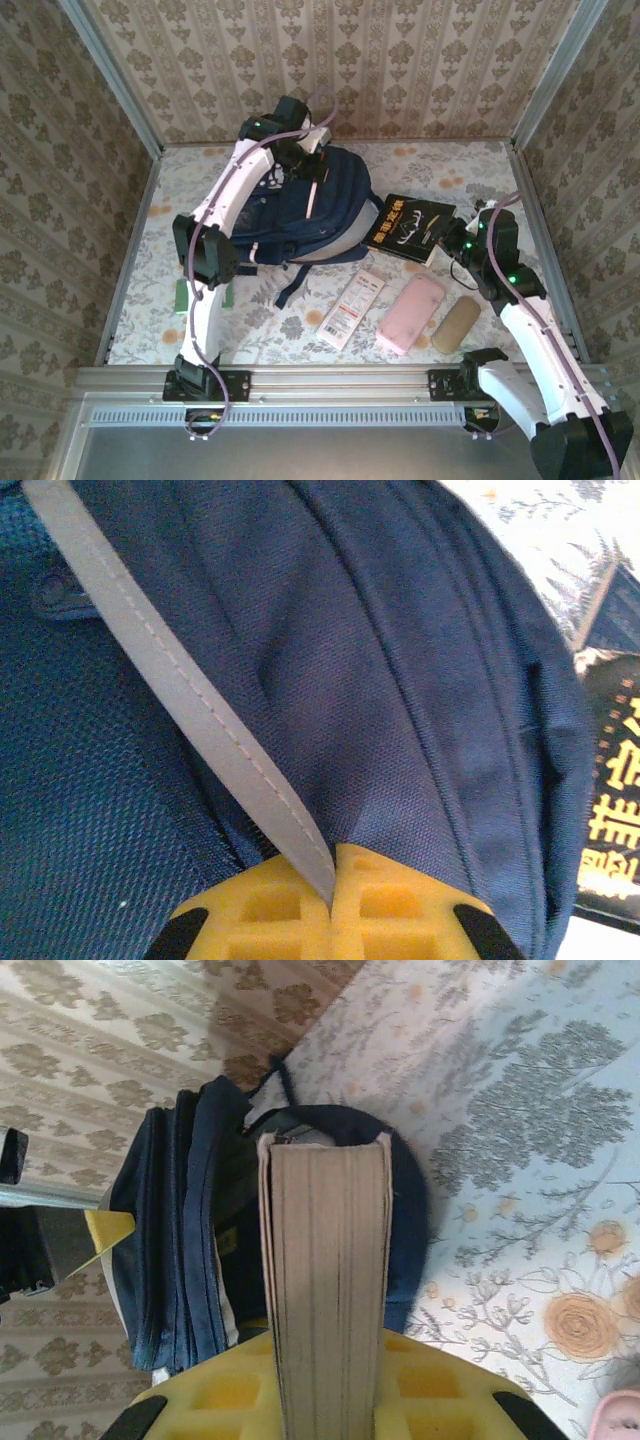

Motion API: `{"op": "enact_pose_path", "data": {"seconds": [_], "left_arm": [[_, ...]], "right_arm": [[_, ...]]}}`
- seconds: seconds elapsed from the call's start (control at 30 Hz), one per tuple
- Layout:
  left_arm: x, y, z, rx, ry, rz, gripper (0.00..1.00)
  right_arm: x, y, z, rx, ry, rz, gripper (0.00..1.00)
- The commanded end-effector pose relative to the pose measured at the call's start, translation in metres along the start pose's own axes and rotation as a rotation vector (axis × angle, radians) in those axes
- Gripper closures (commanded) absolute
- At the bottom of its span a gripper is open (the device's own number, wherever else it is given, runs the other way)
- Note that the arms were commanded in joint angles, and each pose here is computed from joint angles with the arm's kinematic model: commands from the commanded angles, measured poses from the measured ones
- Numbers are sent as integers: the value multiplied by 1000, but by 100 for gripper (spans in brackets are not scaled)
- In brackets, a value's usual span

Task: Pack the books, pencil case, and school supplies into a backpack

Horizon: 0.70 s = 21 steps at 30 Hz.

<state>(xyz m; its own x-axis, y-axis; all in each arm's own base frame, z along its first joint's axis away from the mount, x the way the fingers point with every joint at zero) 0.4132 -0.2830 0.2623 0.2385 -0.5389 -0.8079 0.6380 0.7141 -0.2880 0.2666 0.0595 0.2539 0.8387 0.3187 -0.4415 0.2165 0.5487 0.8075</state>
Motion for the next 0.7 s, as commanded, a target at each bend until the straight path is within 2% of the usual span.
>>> {"op": "enact_pose_path", "data": {"seconds": [0.0, 0.23, 0.43, 0.67], "left_arm": [[-66, -31, 1, 80, -101, -47, 100], [-111, -61, -3, 102, -195, -196, 100], [-148, -77, 1, 111, -280, -284, 100], [-189, -76, 7, 103, -395, -355, 100]], "right_arm": [[-21, 35, 9, -62, -45, 98, 100], [-28, 57, -4, -44, 67, 203, 100], [-19, 77, -17, 38, 198, 329, 100], [6, 100, -29, 29, 243, 340, 100]]}}
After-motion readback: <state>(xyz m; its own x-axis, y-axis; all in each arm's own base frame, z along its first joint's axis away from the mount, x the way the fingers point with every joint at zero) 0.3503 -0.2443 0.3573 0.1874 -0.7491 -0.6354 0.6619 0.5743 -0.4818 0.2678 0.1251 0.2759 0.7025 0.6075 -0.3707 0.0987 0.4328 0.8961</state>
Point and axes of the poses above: each hand's point on the last joint's axis, 136 mm out from that joint toward the fingers, its own x axis out along the fingers, its own y axis along the line the jaws close on, z = x × y, the point moved 4 cm from there along -x, back along the fingers, and after that the axes turned 7 degrees about x, right-handed, at the moved point
